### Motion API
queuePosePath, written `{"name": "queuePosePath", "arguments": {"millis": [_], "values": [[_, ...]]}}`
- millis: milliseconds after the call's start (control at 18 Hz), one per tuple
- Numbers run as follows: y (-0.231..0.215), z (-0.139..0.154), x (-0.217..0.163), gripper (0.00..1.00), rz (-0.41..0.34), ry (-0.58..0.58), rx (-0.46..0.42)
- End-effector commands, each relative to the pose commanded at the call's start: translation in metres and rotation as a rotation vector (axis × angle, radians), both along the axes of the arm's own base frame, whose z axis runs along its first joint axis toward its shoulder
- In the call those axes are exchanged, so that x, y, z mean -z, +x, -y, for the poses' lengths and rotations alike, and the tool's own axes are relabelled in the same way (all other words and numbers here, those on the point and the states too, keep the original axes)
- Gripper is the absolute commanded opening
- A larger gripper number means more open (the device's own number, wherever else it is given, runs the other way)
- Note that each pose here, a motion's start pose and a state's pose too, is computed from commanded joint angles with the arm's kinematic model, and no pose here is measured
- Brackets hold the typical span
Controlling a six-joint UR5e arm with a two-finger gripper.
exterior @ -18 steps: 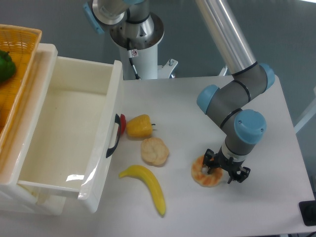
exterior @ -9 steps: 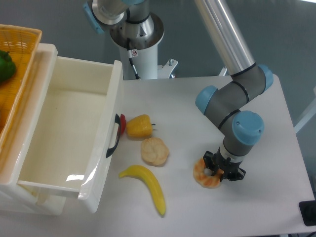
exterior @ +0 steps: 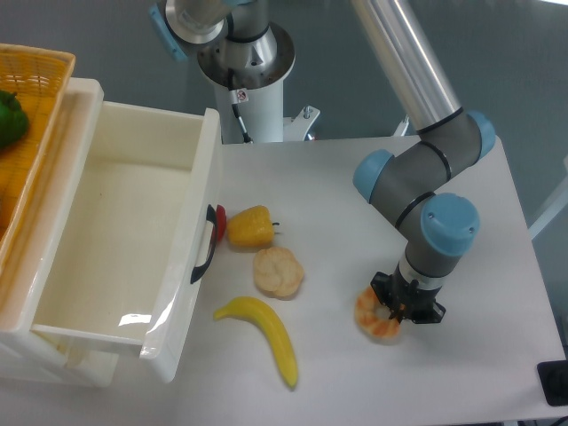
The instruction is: Pick up the donuts
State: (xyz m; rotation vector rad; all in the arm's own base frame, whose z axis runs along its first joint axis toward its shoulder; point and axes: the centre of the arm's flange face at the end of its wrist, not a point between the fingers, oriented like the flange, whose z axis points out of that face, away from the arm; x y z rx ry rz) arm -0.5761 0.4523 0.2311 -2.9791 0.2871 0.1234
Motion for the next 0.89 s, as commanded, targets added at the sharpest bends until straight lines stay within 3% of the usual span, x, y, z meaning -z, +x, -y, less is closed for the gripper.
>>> {"name": "queuePosePath", "arguments": {"millis": [111, 389, 889], "values": [[-0.012, 0.004, -0.019, 0.0, -0.061, -0.043, 0.045], [-0.021, 0.004, -0.058, 0.0, -0.063, -0.1, 0.087], [-0.035, 0.026, -0.089, 0.0, 0.041, -0.131, 0.163]]}}
